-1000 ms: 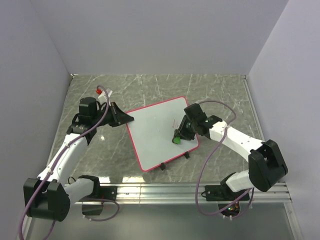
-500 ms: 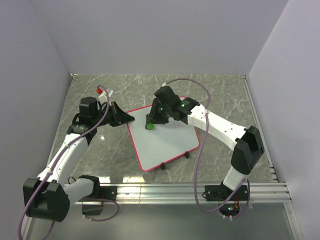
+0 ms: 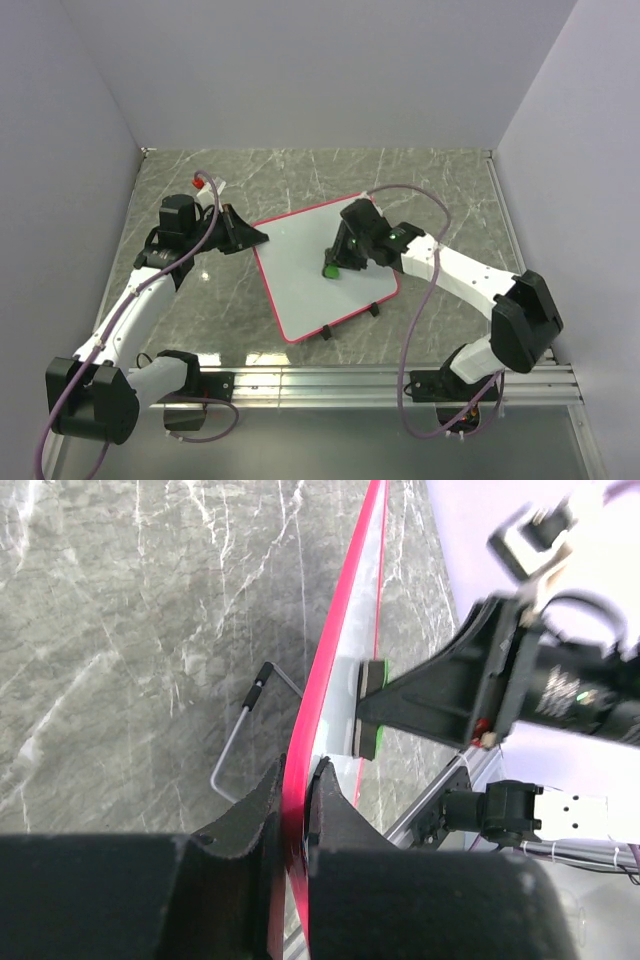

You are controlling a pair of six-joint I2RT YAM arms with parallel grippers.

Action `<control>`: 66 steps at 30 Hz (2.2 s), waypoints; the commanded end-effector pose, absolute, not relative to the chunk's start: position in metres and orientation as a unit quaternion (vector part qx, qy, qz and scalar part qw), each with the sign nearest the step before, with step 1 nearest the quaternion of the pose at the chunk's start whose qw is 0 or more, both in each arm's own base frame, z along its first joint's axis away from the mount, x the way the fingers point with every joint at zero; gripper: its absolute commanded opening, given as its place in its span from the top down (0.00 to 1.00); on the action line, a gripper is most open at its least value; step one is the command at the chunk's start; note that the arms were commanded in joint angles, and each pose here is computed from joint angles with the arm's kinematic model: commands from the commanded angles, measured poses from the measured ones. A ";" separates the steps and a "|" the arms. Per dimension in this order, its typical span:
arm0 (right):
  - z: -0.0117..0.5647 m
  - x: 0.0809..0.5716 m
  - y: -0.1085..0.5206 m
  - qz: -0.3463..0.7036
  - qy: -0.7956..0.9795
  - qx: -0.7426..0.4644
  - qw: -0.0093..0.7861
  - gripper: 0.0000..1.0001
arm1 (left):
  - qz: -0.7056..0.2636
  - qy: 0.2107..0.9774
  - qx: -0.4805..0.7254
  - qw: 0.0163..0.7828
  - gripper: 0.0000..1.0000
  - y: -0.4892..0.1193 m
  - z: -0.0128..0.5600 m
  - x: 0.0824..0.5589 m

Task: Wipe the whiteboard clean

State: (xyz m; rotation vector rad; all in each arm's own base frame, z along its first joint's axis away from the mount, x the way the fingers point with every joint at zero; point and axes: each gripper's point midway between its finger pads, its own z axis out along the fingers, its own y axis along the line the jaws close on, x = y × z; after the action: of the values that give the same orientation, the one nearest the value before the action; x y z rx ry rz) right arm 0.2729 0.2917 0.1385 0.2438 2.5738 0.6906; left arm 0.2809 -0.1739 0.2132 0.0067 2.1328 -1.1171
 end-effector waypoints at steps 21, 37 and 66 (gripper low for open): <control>0.239 0.323 0.315 0.223 0.911 0.064 0.340 1.00 | -0.367 0.862 0.028 0.348 1.00 -0.165 0.175 0.277; 0.092 0.297 0.215 0.139 0.944 0.196 0.227 1.00 | -0.368 0.861 0.038 0.349 1.00 -0.167 0.178 0.275; 0.154 0.338 0.264 0.247 0.910 0.222 0.247 1.00 | -0.375 0.860 0.044 0.344 1.00 -0.170 0.177 0.273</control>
State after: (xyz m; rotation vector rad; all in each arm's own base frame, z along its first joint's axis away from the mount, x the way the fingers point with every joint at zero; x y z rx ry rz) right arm 0.3316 0.2467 0.1488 0.5803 2.5130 0.5848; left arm 0.2801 -0.1808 0.2192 0.0584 2.1071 -1.1286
